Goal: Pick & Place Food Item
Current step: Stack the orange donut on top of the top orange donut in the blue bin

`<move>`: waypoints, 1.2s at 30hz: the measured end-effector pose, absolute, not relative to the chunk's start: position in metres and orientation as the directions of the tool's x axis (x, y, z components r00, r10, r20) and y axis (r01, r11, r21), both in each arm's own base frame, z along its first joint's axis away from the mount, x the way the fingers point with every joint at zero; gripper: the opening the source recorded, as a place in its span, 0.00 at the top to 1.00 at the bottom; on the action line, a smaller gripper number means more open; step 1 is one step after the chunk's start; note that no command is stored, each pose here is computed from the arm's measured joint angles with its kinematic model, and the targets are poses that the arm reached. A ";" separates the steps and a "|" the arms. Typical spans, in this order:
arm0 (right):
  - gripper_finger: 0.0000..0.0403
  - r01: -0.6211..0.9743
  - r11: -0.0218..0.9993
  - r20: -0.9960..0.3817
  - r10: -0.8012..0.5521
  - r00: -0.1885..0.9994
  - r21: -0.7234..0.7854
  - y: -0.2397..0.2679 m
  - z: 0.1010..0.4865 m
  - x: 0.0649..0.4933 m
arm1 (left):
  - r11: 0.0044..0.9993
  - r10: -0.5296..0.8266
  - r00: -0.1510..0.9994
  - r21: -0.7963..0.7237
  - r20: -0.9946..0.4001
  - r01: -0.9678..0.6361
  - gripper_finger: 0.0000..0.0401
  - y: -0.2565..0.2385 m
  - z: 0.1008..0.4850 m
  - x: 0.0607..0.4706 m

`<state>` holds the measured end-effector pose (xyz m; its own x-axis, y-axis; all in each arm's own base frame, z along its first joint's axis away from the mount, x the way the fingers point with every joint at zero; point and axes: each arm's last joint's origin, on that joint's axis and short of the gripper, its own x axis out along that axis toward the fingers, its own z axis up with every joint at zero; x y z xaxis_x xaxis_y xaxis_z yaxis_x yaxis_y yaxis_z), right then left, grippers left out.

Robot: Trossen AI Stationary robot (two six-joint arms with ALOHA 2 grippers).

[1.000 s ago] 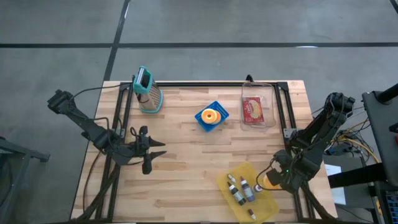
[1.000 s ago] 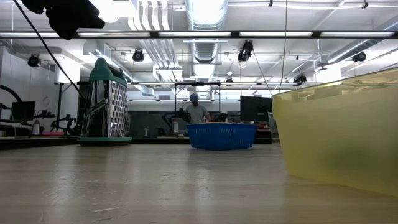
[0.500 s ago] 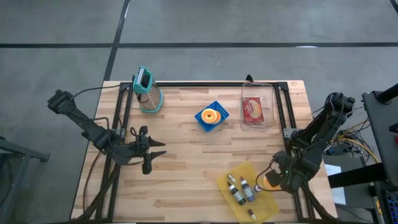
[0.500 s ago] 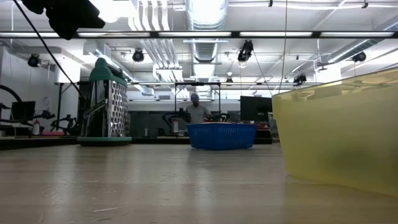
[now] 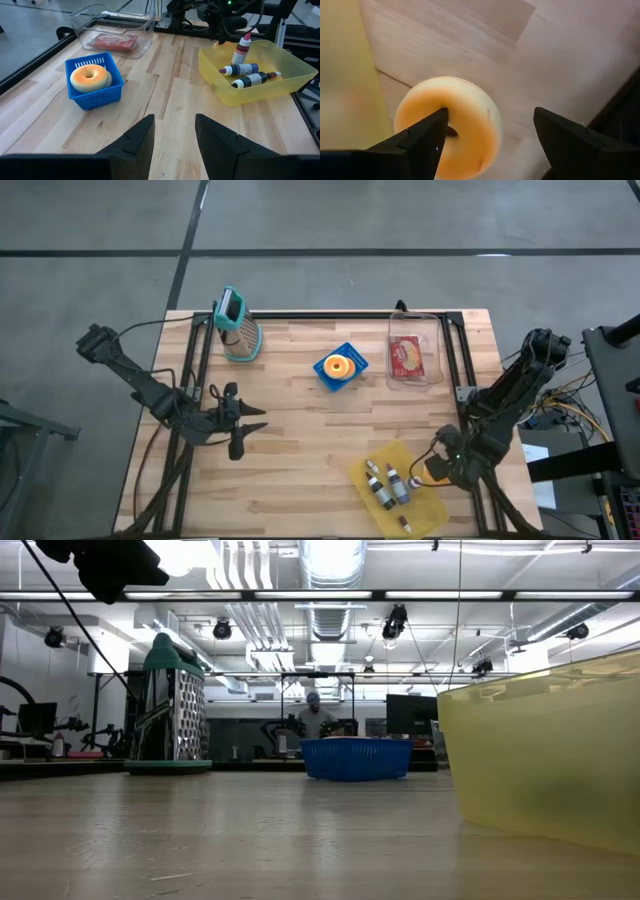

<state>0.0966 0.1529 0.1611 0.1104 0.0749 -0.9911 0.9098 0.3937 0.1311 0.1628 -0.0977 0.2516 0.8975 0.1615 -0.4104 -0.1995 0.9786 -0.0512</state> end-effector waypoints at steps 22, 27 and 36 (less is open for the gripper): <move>0.33 0.891 0.418 -0.983 0.123 0.138 0.177 0.147 0.138 0.093 | 0.978 0.162 0.897 -0.051 -0.411 -0.200 0.63 -0.098 0.252 0.163; 0.35 0.891 0.418 -0.983 0.121 0.137 0.176 0.147 0.138 0.093 | 0.978 0.162 0.897 -0.051 -0.410 -0.200 0.63 -0.098 0.252 0.163; 0.39 0.891 0.417 -0.982 0.125 0.140 0.180 0.149 0.140 0.094 | 0.979 0.161 0.897 -0.051 -0.410 -0.200 0.63 -0.098 0.252 0.163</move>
